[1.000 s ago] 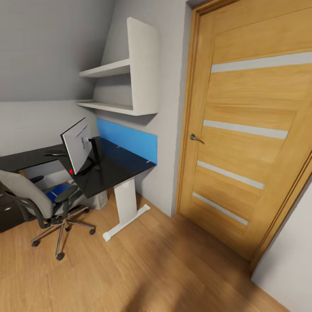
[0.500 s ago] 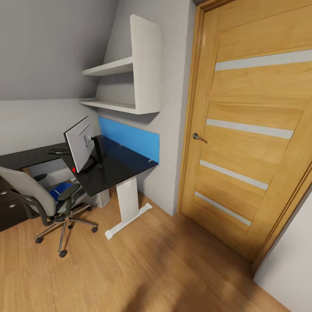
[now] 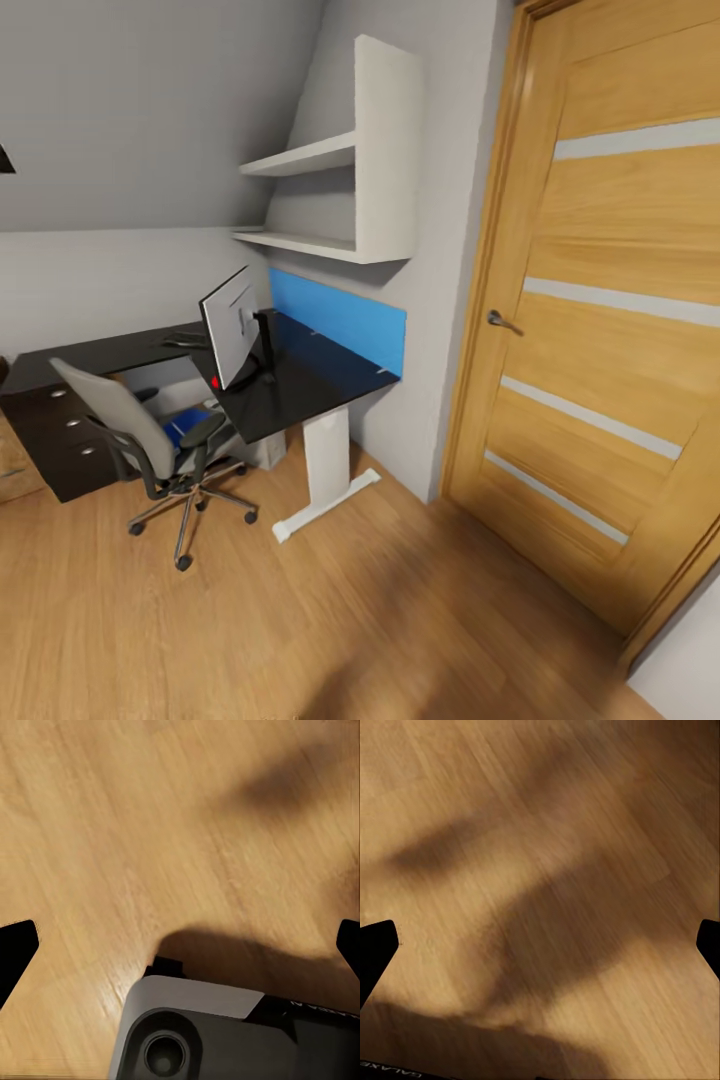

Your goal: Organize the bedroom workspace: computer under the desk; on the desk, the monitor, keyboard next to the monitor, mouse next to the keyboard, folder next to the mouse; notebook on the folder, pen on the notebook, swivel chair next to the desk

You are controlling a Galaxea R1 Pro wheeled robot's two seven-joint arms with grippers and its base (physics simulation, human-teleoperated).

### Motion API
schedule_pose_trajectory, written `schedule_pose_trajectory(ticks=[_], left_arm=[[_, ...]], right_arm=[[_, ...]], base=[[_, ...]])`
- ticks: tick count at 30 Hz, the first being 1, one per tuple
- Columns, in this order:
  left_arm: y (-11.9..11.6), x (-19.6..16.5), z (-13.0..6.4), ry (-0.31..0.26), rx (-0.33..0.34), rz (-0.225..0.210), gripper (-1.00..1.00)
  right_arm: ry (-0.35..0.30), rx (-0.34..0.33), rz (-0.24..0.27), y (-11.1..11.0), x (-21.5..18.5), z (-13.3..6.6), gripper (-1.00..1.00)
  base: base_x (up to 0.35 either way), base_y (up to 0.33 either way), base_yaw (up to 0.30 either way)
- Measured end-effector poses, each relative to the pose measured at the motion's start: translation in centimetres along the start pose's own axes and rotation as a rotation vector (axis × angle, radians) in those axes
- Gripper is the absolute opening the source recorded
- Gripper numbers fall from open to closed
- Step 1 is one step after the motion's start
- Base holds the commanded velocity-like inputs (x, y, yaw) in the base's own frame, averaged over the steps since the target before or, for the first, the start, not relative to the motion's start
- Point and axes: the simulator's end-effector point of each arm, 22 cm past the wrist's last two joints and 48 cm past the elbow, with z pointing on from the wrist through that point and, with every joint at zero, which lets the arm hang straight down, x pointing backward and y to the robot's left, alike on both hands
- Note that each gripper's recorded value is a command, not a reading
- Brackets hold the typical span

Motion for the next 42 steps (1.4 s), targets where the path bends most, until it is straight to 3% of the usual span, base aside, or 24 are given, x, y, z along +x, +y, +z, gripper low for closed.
schedule_pose_trajectory(ticks=[15, 33, 42], left_arm=[[0.08, -0.01, 0.00, 0.000, -0.001, -0.001, 1.00], [0.18, -0.02, 0.01, 0.000, -0.004, -0.001, 1.00], [0.17, -0.03, 0.01, 0.000, -0.004, -0.001, 1.00]], right_arm=[[0.000, -0.001, -0.002, 0.03, -0.01, 0.00, 1.00], [0.001, -0.003, -0.005, 0.08, 0.02, 0.00, 1.00], [0.002, -0.003, -0.005, 0.09, 0.08, -0.02, 1.00]], base=[[0.000, -0.052, 0.279], [0.000, -0.272, 0.279], [0.000, -0.052, 0.279]])
